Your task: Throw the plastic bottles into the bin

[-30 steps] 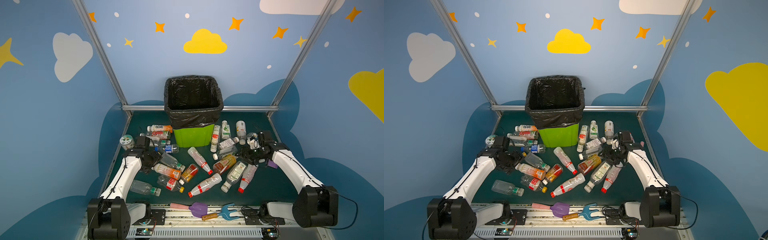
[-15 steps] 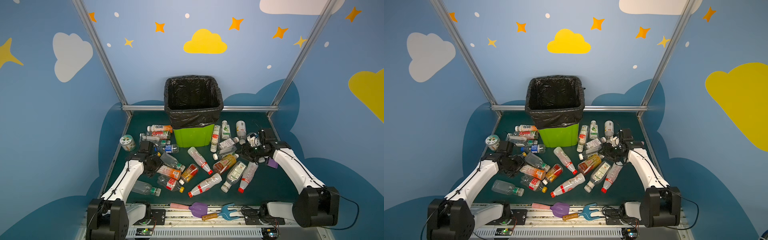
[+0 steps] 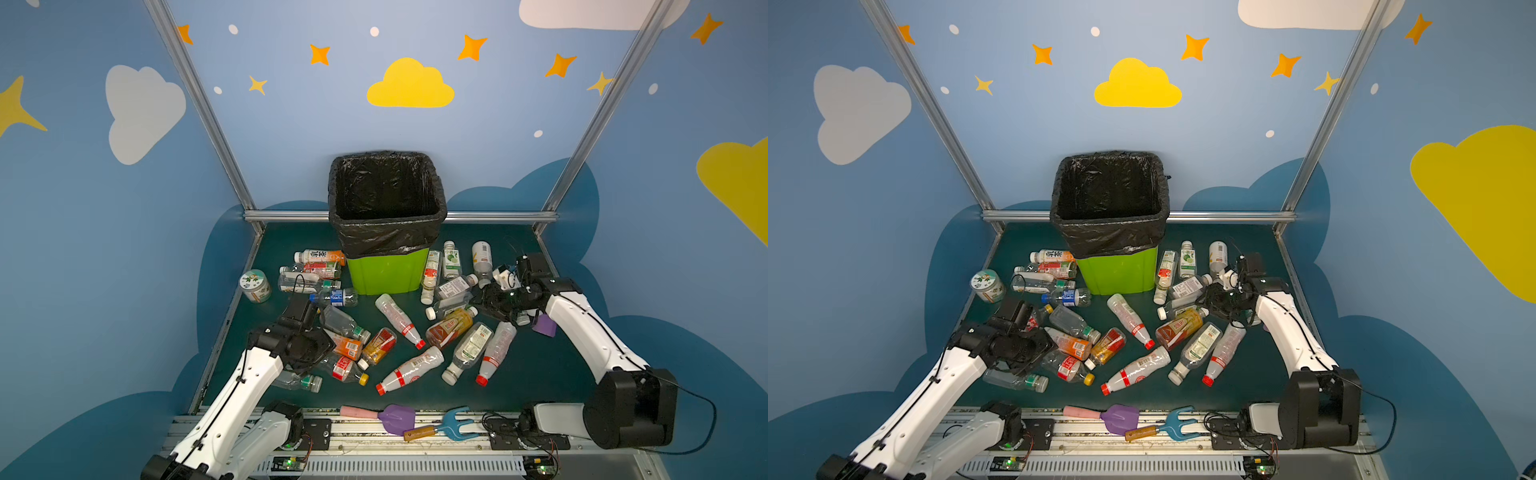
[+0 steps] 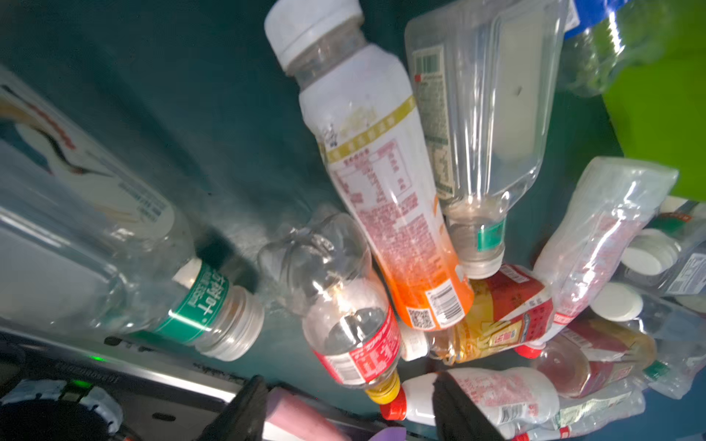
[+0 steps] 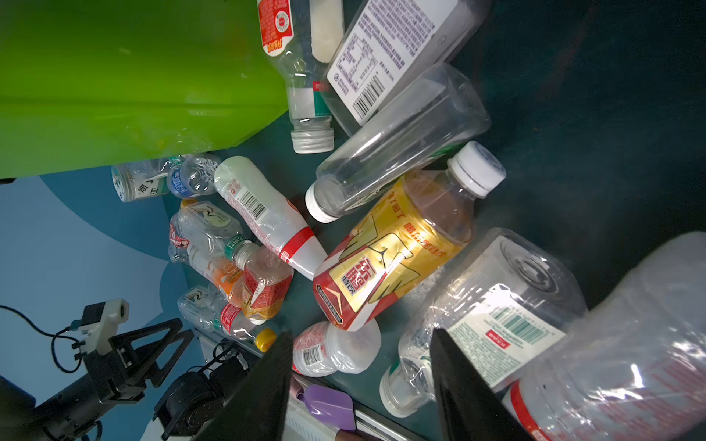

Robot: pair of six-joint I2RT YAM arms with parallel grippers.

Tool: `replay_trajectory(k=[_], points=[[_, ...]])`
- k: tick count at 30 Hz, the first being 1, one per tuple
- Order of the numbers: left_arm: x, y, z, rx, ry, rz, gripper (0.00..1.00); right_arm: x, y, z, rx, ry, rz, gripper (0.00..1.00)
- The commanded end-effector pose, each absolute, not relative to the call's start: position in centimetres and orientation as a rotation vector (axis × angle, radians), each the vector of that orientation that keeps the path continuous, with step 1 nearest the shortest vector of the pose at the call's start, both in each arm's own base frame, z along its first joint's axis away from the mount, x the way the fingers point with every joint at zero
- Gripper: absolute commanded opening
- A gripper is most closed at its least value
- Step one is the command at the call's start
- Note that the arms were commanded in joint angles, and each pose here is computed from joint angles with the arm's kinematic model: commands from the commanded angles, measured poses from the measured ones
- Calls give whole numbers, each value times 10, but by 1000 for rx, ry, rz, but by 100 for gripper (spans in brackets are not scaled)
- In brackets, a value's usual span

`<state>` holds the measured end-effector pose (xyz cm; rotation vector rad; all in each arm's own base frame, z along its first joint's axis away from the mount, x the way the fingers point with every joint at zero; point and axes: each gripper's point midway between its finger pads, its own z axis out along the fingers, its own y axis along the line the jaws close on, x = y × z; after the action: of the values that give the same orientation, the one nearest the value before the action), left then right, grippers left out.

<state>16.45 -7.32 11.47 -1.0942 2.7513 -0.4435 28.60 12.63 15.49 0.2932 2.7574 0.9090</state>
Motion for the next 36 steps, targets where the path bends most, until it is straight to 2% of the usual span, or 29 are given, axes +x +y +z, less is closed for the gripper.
replay_trajectory(k=[1,10,22,36], points=[[142,-69,104,-1209,2786,-374,80,287,131,162,245,2752,941,57],[164,-78,87,-1268,2667,-416,81,290,132,169,209,2735,968,57],[171,-78,71,-1321,2626,-378,80,298,136,175,199,2731,1082,57],[187,-98,52,-1265,2703,-313,78,297,140,173,204,2729,1126,57]])
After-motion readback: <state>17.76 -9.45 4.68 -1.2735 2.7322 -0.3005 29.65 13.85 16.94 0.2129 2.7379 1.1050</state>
